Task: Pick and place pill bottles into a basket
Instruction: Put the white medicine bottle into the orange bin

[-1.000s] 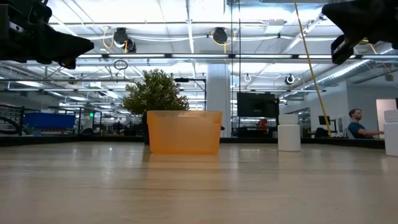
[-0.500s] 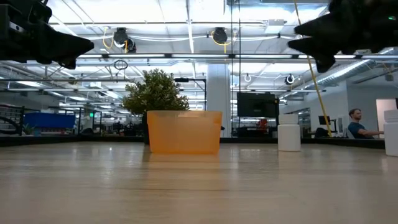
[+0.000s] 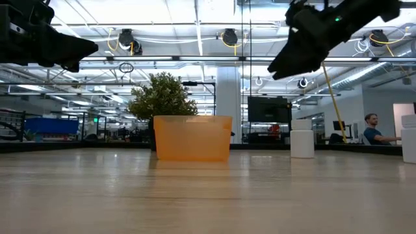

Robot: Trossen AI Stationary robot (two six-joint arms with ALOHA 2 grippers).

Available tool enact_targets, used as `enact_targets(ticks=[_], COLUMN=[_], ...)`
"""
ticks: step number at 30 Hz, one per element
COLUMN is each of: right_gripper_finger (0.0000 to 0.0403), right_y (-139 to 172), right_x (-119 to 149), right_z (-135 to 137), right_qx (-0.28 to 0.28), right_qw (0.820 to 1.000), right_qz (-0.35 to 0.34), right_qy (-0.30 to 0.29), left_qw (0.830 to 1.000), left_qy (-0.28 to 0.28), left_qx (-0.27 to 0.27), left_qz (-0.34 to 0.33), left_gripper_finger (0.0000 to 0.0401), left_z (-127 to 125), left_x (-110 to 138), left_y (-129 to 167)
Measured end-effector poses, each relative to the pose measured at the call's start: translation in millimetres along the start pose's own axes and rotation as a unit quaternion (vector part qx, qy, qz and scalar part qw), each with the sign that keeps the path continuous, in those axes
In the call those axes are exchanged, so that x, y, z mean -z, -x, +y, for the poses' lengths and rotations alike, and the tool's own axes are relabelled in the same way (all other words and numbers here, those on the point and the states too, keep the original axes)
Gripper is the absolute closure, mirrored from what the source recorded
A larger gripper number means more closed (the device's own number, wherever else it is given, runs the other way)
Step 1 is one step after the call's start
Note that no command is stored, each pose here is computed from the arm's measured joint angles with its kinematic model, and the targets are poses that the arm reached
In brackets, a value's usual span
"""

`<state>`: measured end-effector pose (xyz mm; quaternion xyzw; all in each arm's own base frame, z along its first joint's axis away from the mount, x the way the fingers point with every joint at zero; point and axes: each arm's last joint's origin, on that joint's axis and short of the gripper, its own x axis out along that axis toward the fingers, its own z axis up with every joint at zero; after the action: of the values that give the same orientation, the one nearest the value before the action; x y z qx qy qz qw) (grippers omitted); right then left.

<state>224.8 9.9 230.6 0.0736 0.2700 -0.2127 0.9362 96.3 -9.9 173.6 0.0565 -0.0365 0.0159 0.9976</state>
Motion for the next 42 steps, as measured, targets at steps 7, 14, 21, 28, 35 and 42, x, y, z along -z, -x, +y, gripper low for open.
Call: enact_targets(ticks=[7,14,21,28,35,42], right_gripper_finger=[0.0117,0.0117,0.0118,0.0134,0.0144,0.0152], right_y=[-21.9,-39.2,-42.5,-38.9,-36.2,-34.4], right_x=[4.6,15.5,25.9,29.0,31.4,34.7], right_z=[-16.9,-23.9,-23.5,-20.6,-13.3,-15.1], right_qx=[0.004,0.034,0.044,0.044,0.025,0.047], right_qw=[0.989,0.98,0.971,0.968,0.968,0.964], right_qz=[0.115,0.165,0.212,0.226,0.235,0.246], right_qy=[-0.09,-0.105,-0.102,-0.098,-0.09,-0.092], left_qw=[1.0,1.0,1.0,1.0,1.0,1.0], left_qy=[0.0,0.0,0.0,0.0,0.0,0.0], left_qx=[0.0,0.0,0.0,0.0,0.0,0.0], left_qz=[0.0,0.0,0.0,0.0,0.0,0.0], left_gripper_finger=[0.0334,0.0334,0.0334,0.0334,0.0334,0.0334], left_z=[0.0,0.0,0.0,0.0,0.0,-0.1], left_x=[0.0,0.0,0.0,0.0,0.0,0.0], left_y=[0.0,0.0,0.0,0.0,0.0,0.0])
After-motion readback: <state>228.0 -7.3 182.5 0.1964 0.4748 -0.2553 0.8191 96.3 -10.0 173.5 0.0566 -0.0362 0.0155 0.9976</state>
